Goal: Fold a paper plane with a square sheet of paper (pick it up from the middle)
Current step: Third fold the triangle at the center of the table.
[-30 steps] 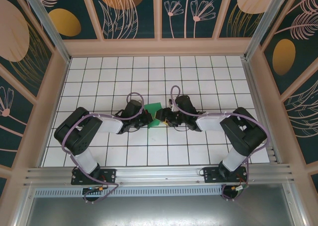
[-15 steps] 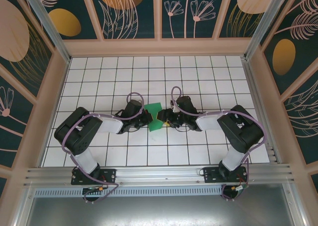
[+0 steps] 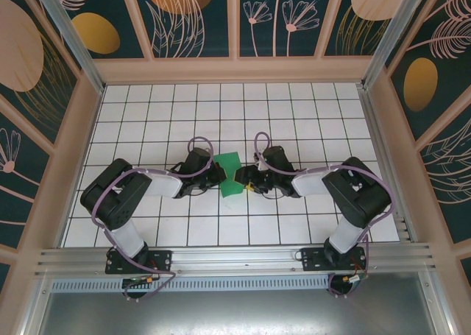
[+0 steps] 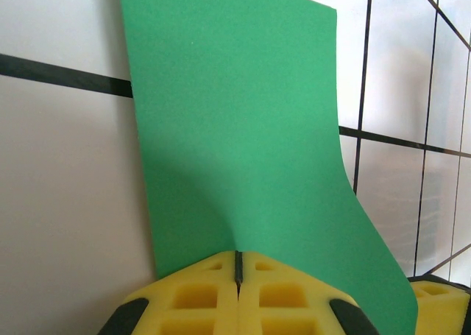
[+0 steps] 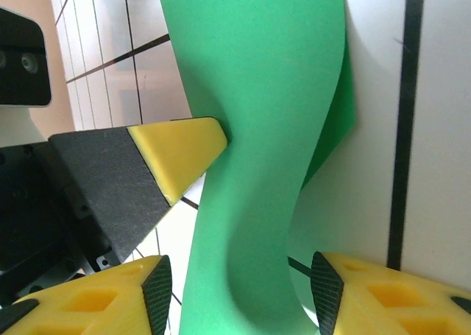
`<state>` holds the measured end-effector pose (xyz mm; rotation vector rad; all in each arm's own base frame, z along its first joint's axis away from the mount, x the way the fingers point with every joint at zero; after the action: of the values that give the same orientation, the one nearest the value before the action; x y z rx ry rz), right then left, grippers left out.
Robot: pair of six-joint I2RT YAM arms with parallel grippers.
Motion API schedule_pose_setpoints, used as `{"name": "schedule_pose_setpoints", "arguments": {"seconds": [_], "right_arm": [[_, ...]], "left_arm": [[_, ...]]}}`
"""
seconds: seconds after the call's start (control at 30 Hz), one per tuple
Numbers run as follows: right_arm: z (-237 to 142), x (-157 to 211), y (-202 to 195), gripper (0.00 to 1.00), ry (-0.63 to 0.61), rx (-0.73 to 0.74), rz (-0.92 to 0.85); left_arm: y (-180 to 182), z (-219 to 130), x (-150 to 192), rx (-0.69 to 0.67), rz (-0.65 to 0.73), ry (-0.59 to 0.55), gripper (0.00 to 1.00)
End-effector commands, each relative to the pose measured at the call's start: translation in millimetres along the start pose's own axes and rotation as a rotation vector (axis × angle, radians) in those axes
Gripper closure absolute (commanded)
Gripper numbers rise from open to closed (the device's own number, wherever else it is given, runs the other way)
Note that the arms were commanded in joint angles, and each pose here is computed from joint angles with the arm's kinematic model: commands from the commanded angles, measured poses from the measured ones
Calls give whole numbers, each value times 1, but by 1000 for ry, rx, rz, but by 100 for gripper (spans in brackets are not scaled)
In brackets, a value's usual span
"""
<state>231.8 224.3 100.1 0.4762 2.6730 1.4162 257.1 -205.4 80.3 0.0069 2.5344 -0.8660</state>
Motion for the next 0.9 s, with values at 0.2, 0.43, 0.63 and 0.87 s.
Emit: {"name": "schedule_pose_setpoints", "arguments": {"seconds": [0.2, 0.43, 0.63, 0.87], "right_arm": [[-6, -5, 10, 49, -75, -59, -128], [-1, 4, -1, 55, 32, 1, 11], [-11, 13, -8, 61, 52, 42, 127], [-20, 17, -10, 75, 30, 117, 194]], "left_arm": [[48, 8, 43, -283, -44, 187, 100], [48, 7, 43, -282, -44, 186, 100], [48, 8, 43, -282, -43, 186, 100], [47, 8, 42, -276, -42, 183, 100]]}}
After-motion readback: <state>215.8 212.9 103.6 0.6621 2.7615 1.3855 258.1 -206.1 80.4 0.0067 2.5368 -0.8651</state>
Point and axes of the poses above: each hand's point on the last joint's axis, 136 mm out from that joint toward the fingers, its own z axis out along the fingers, its own y axis along the line the jaws close on, x = y × z, the point moved 10 cm from there along -z, back along the fingers, and after that the axes turned 15 degrees about z, right-handed, at the moved point
